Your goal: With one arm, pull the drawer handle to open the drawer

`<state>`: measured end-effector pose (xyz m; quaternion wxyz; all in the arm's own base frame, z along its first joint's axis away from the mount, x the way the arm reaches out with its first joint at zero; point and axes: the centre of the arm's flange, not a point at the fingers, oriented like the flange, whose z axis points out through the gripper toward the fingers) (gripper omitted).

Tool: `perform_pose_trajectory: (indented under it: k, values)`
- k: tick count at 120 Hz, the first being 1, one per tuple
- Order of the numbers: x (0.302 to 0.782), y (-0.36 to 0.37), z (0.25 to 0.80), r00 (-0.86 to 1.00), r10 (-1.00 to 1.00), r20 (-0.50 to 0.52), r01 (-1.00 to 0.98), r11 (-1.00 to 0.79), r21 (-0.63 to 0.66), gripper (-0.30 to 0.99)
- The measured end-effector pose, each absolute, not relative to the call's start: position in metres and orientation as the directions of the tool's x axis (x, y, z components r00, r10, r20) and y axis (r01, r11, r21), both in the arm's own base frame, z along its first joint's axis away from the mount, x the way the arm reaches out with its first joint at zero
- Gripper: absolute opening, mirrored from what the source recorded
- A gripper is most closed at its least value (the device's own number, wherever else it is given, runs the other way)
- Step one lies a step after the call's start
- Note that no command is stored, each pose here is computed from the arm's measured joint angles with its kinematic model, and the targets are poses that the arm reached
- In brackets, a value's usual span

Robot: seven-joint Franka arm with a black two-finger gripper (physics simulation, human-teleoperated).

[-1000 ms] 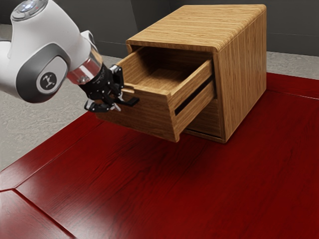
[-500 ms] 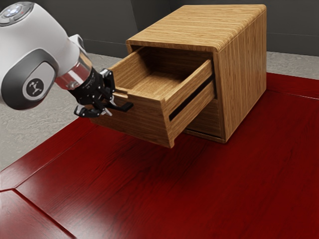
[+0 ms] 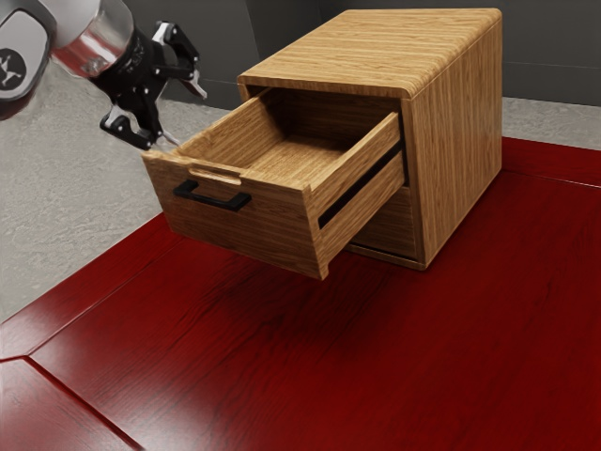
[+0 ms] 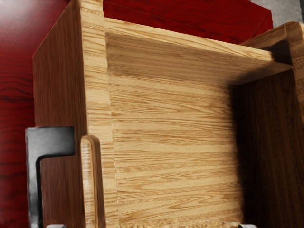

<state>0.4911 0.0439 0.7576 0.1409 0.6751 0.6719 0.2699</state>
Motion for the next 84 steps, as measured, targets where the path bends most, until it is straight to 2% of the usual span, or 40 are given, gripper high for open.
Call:
perform_pose_trajectory:
  k: [7,15,36,44,60,84]
  values:
    - [0.492,0.047,0.807,-0.062,0.988,0.142,0.831,-0.028,0.556,0.50]
    - [0.479,0.048,0.822,-0.061,0.992,0.112,0.870,-0.002,0.493,0.55]
    - [0.471,0.050,0.746,-0.066,0.996,0.051,0.984,0.057,0.170,0.63]
    - [0.469,0.048,0.724,-0.072,0.996,0.043,0.993,0.068,0.093,0.65]
    - [0.467,0.051,0.707,-0.095,0.995,0.040,0.995,0.094,0.031,0.67]
    - [0.467,0.052,0.702,-0.117,0.992,0.044,0.993,0.116,0.023,0.68]
